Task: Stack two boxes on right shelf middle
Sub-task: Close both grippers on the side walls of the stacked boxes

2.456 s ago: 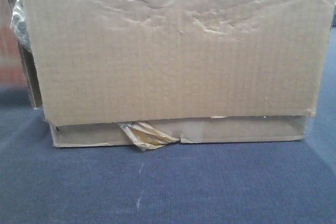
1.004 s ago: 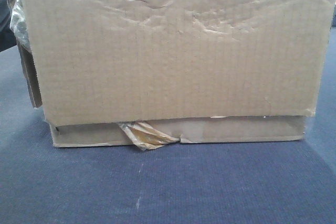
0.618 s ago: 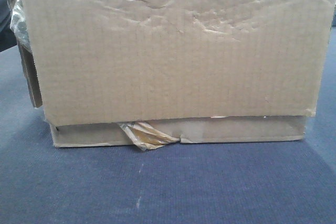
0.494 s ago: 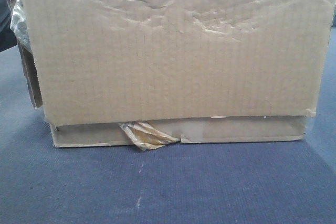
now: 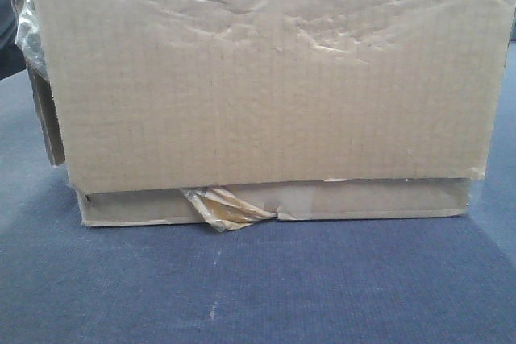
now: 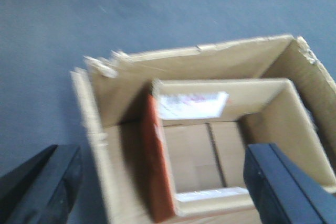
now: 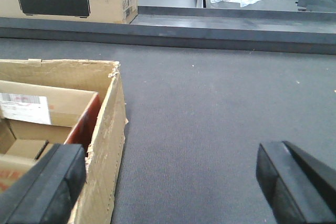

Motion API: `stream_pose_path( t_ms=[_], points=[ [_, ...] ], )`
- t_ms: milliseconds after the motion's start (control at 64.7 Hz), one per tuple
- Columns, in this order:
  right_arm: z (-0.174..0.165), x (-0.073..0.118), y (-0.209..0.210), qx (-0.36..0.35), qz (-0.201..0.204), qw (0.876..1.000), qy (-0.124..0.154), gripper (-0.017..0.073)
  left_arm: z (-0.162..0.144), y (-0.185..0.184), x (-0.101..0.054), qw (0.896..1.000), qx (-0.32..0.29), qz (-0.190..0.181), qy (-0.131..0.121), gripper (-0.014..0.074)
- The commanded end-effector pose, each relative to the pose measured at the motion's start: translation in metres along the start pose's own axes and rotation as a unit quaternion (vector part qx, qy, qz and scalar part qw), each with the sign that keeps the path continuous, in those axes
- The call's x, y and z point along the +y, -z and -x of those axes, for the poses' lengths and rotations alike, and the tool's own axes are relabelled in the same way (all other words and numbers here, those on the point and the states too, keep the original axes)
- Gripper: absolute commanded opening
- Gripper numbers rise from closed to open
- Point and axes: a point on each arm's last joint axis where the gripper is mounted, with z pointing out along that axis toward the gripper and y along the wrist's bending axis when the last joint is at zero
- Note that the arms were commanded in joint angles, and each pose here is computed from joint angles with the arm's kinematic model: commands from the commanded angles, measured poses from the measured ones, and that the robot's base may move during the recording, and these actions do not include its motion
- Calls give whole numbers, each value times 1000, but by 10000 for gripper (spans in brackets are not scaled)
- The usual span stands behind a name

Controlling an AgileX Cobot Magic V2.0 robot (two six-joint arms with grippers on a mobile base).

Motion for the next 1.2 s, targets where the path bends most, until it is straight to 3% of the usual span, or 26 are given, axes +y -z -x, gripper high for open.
stream_pose_path(
  t_ms=[0,124,294,402,649,973,1189],
  points=[
    [6,0,-5,-2,1,1000,1,560,0,20,9,1000,-2,23,-20,512],
    [18,7,-18,19,22,999,20,560,-2,28,26,998,22,48,-21,512],
    [37,19,-51,66,53,996,33,560,-4,28,46,997,28,67,3,512],
    [42,26,-76,120,67,989,55,560,-11,20,43,998,48,51,-5,512],
    [27,34,-136,231,74,968,59,560,-40,-17,34,991,125,41,-17,512],
    [-7,42,-200,293,93,951,28,560,-78,-85,40,970,236,51,-16,512],
    [-31,43,-229,334,90,938,26,560,-95,-115,40,959,280,43,-5,512]
  ],
)
